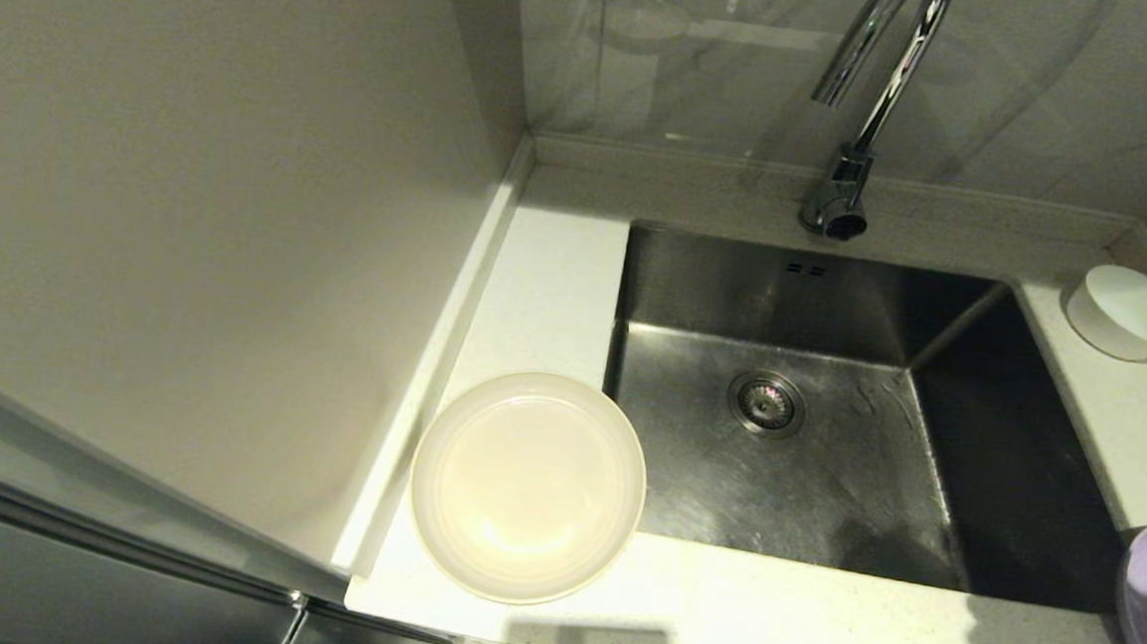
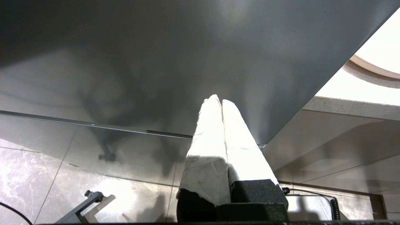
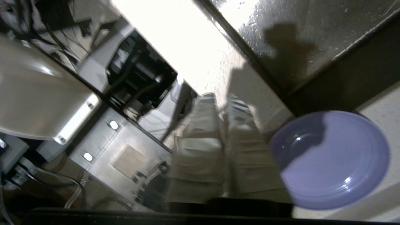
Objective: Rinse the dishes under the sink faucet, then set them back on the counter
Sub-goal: Put a plate into the sink
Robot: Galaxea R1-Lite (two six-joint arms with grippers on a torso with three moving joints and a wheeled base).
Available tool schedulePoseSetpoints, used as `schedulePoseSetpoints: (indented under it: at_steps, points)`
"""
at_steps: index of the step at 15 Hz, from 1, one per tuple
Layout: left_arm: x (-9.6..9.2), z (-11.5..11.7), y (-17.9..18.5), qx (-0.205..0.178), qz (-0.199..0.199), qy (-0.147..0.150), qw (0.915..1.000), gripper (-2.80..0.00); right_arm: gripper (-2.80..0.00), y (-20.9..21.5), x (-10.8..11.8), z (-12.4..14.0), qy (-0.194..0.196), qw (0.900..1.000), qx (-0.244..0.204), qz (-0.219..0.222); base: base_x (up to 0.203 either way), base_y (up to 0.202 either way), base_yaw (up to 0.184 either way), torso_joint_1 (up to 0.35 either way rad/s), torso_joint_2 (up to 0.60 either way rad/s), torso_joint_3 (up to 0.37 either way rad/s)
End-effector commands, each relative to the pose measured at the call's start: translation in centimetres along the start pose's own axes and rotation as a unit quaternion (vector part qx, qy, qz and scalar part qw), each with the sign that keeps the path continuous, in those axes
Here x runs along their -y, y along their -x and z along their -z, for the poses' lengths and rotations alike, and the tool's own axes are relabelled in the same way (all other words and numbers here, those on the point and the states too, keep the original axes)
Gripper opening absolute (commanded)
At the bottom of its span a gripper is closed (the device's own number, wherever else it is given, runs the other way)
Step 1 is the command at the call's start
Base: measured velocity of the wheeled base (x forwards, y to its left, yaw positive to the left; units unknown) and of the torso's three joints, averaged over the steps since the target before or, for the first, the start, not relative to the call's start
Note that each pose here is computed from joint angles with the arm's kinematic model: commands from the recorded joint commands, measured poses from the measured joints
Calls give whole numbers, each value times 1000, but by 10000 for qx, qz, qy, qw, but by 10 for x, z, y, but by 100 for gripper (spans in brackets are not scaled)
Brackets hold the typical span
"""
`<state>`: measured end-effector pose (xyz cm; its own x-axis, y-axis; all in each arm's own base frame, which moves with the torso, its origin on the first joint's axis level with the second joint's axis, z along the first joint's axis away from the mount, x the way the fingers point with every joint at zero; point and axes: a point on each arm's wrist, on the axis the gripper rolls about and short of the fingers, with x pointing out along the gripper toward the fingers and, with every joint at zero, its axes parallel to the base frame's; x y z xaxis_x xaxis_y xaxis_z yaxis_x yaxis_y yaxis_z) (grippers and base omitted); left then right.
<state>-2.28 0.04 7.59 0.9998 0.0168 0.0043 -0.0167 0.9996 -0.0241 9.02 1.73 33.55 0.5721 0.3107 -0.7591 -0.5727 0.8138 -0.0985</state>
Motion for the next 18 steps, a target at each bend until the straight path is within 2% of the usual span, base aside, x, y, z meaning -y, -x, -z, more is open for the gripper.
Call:
schedulePoseSetpoints:
  at_steps: [1,3,5,7,10,13,16,18]
  points:
    - [0,0,0,9,0,3,10000,-280,0,-23,17,-27,-249,9993,-236,-156,0,0,0,0,0,0]
    - [0,0,0,9,0,3,10000,-280,0,-42,27,-46,-595,9972,-380,-258,0,0,0,0,0,0]
    - [0,0,0,9,0,3,10000,-280,0,-61,28,-68,-1308,9894,-460,-433,0,0,0,0,0,0]
    - [0,0,0,9,0,3,10000,-280,0,-79,18,-90,-1810,9796,-545,-686,0,0,0,0,0,0]
    - [0,0,0,9,0,3,10000,-280,0,-93,-5,-101,-2166,9677,-822,-996,0,0,0,0,0,0]
    - [0,0,0,9,0,3,10000,-280,0,-100,-27,-105,-2134,9640,-1021,-1217,0,0,0,0,0,0]
    - [0,0,0,9,0,3,10000,-280,0,-107,-45,-102,-1795,9660,-1241,-1389,0,0,0,0,0,0]
    - [0,0,0,9,0,3,10000,-280,0,-114,-59,-103,-1498,9698,-1149,-1546,0,0,0,0,0,0]
